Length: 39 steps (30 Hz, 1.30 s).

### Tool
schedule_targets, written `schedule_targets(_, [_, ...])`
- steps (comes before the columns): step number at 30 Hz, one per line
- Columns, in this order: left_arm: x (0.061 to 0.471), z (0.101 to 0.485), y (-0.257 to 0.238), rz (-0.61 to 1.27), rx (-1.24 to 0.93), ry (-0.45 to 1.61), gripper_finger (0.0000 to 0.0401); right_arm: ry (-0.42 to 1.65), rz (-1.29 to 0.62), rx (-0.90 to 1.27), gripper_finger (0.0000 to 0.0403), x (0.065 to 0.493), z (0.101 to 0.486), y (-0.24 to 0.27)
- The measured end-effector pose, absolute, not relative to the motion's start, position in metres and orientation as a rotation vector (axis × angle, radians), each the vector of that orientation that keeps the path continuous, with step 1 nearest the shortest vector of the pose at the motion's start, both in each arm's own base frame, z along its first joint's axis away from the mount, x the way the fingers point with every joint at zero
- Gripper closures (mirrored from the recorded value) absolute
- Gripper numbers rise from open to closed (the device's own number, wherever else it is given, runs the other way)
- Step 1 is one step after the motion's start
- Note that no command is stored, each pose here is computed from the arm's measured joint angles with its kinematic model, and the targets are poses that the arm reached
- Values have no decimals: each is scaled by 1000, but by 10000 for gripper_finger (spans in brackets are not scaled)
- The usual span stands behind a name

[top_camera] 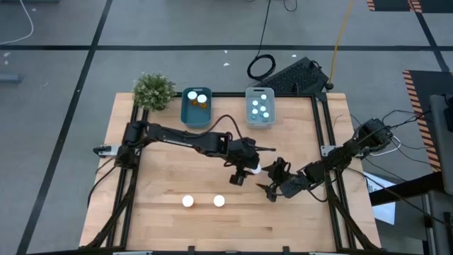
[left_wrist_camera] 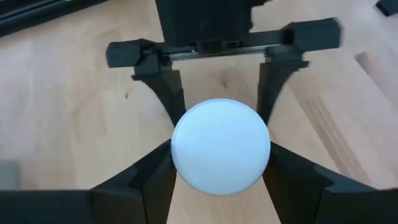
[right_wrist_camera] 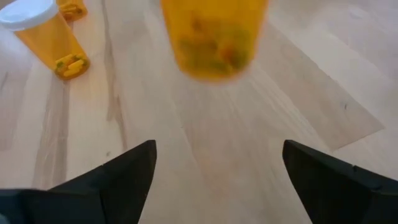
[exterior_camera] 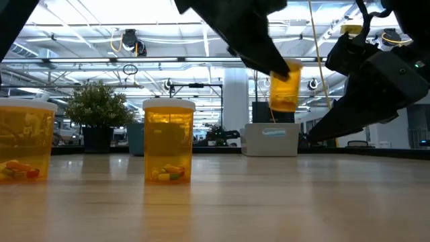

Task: Pick and place medicine bottles into bin by pill shape (circle, oval)
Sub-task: Put the orange pill bottle into the green bin

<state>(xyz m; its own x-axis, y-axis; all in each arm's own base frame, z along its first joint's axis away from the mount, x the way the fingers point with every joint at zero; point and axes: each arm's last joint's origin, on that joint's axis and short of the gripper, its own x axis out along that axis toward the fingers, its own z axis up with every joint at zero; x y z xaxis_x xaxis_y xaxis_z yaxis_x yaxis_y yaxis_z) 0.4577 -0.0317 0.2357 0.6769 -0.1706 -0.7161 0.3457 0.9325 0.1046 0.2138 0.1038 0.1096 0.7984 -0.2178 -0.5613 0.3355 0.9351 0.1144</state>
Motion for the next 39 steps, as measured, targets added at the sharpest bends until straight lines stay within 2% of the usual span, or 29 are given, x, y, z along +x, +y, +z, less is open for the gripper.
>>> schedule_targets(8, [427,275,-7,-172,282,863,181,572,-301,201,61,214,110,104])
schedule_targets(18, [377,334,53,-21,236,845,181,577,-299,191,62,214,109,104])
schedule_targets(22, [352,347,75,34,215,876,181,572,-296,193,62,214,110,104])
schedule_targets(31, [285,335,123,234,133,924,181,572,-281,150,62,215,111,104])
schedule_targets(39, [245,289,156,423,47,851,181,565,-314,101,62,222,112,91])
